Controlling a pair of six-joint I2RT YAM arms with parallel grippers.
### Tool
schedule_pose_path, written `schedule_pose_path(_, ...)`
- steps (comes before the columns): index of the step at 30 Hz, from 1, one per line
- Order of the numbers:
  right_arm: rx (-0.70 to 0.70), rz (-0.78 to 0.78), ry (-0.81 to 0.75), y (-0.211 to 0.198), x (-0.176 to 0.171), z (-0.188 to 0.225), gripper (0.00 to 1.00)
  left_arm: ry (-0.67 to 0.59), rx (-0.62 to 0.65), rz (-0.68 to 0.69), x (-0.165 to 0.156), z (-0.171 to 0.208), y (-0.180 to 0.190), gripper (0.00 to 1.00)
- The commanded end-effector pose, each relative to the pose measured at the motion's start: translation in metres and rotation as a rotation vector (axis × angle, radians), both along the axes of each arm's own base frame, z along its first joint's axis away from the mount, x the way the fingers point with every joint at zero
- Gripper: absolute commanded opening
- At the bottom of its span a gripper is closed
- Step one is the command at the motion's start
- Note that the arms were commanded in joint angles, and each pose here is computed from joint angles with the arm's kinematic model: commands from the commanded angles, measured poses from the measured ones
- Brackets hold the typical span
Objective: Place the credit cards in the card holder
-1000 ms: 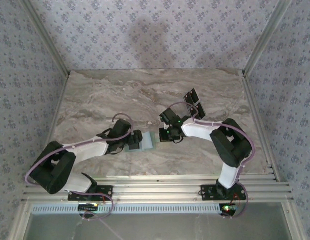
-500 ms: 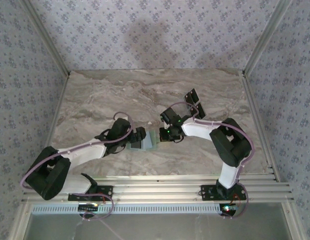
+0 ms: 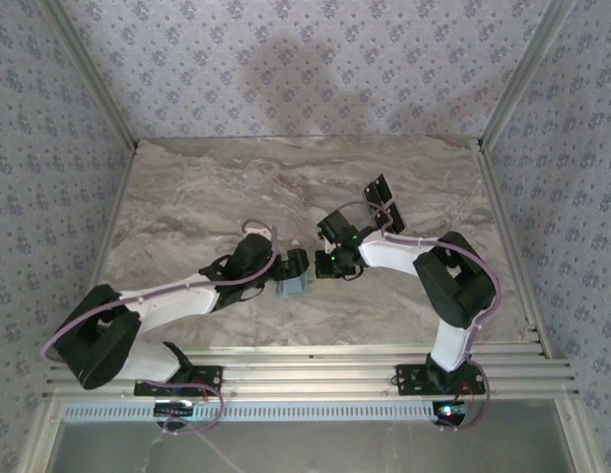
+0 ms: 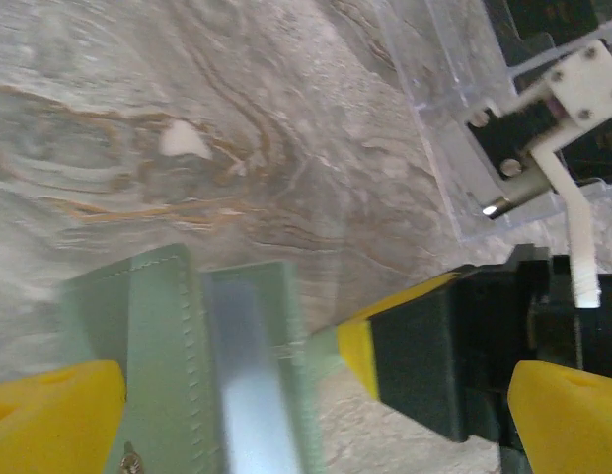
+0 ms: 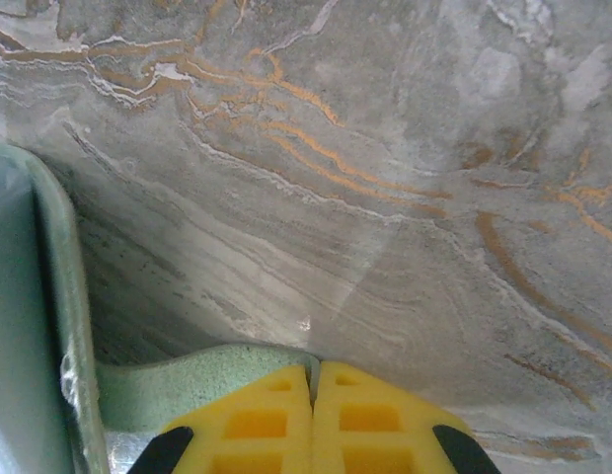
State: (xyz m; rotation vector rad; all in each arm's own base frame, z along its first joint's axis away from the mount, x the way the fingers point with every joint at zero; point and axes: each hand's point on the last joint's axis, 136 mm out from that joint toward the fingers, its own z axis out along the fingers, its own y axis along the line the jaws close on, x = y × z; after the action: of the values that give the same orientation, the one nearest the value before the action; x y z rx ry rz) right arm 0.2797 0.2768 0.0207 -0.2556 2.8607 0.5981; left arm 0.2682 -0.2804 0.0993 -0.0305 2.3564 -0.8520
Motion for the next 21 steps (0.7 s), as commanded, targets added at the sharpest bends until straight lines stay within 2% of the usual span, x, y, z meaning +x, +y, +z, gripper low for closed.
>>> schedule_pose_path(1, 0.018, -0.006, 0.018, 0.003, -0.003, -0.013, 0.0, -0.029, -0.046, -0.008, 0.007, 0.01, -0.022, 0.99)
schedule_pose_path(7, 0.035, -0.022, 0.018, -0.002, -0.004, -0.011, 0.0, -0.017, -0.017, 0.022, 0.009, -0.008, -0.027, 0.99)
schedule_pose_path(12, 0.042, -0.031, 0.023, -0.004, -0.004, -0.014, 0.0, -0.019, 0.065, 0.056, 0.015, -0.008, -0.018, 0.99)
schedule_pose_path(18, 0.076, -0.03, 0.005, -0.005, -0.006, -0.005, 0.01, -0.01, 0.097, 0.082, 0.016, -0.014, -0.011, 0.99)
schedule_pose_path(21, 0.093, -0.041, -0.019, -0.008, -0.008, 0.006, 0.22, 0.005, 0.107, 0.101, 0.014, -0.025, -0.008, 0.99)
